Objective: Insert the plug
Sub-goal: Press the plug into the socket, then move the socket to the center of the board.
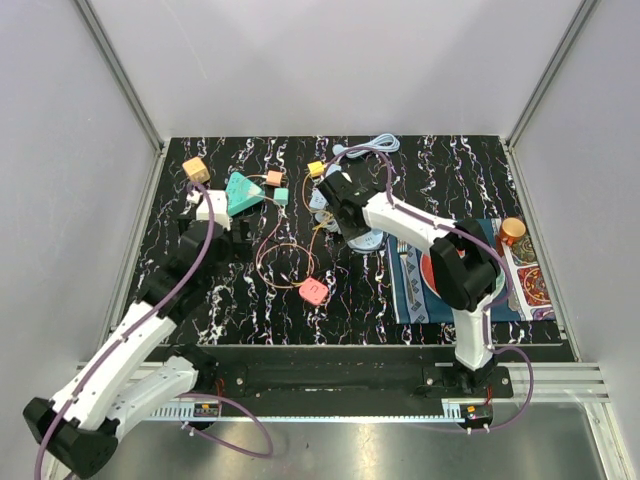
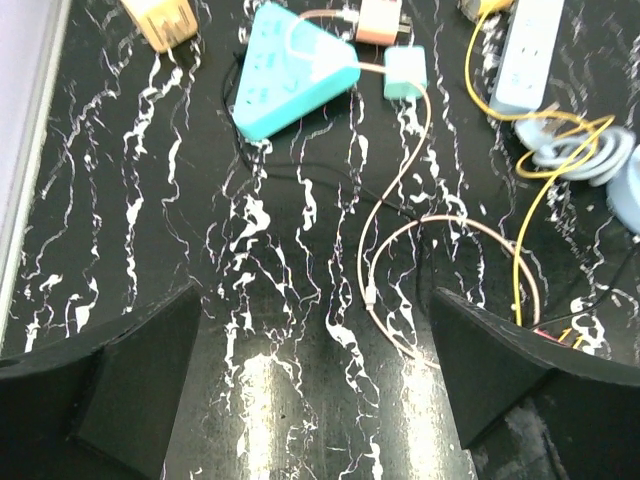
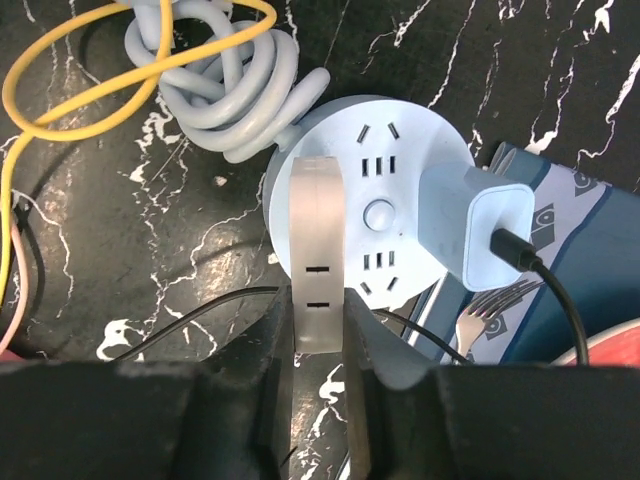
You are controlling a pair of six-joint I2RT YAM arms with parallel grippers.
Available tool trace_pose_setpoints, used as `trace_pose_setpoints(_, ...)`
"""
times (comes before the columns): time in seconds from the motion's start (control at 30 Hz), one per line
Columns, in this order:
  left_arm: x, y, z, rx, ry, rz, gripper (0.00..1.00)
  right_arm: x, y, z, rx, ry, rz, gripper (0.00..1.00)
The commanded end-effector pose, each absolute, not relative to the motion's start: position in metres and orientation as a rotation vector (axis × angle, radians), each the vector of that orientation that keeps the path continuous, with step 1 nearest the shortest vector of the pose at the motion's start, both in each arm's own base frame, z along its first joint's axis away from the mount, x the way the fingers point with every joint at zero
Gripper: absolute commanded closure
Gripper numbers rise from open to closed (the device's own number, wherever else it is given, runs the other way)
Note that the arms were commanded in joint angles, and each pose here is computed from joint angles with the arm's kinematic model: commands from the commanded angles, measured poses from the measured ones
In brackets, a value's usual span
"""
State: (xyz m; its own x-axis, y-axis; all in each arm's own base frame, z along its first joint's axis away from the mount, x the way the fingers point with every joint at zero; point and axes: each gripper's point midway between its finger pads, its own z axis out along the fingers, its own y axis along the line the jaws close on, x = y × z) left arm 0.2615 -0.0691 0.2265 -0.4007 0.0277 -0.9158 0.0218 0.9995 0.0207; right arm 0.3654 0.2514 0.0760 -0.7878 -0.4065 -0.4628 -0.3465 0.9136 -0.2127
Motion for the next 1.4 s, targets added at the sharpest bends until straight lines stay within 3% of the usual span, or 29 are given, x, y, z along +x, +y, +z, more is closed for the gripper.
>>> trace_pose_setpoints(0.0,0.284,-0.081,0.23,0.001,2.001,-0.029,0.01,0.381,0.241,0.082,-0.565,2.527,-0.146,0.66)
trace_pose_setpoints(0.2,0.326,-0.07,0.222,-0.078,2.091,0.019,0.01,0.382,0.263,0.128,-0.57,2.429,0.043,0.33)
trace_pose_setpoints(0.23,0.336,-0.069,0.23,-0.099,2.08,0.011,0.01,0.384,0.264,0.135,-0.563,2.408,0.061,0.22)
trace_pose_setpoints(0.33,0.368,-0.06,0.229,-0.158,2.113,-0.014,0.01,0.381,0.264,0.159,-0.53,2.355,0.144,0.1)
trace_pose_setpoints(0.47,0.41,-0.043,0.223,-0.247,2.143,-0.068,0.01,0.379,0.256,0.185,-0.452,2.298,0.239,0.02)
trace_pose_setpoints(0.87,0.553,-0.007,0.154,-0.411,2.219,-0.075,0.04,0.36,0.247,0.179,-0.381,2.267,0.356,0.0)
trace_pose_setpoints(1.07,0.585,-0.003,0.114,-0.426,2.27,-0.065,0.07,0.354,0.248,0.16,-0.412,2.307,0.363,0.0)
trace_pose_setpoints(1.37,0.59,-0.006,0.073,-0.467,2.367,-0.08,0.06,0.347,0.246,0.143,-0.434,2.342,0.369,0.0)
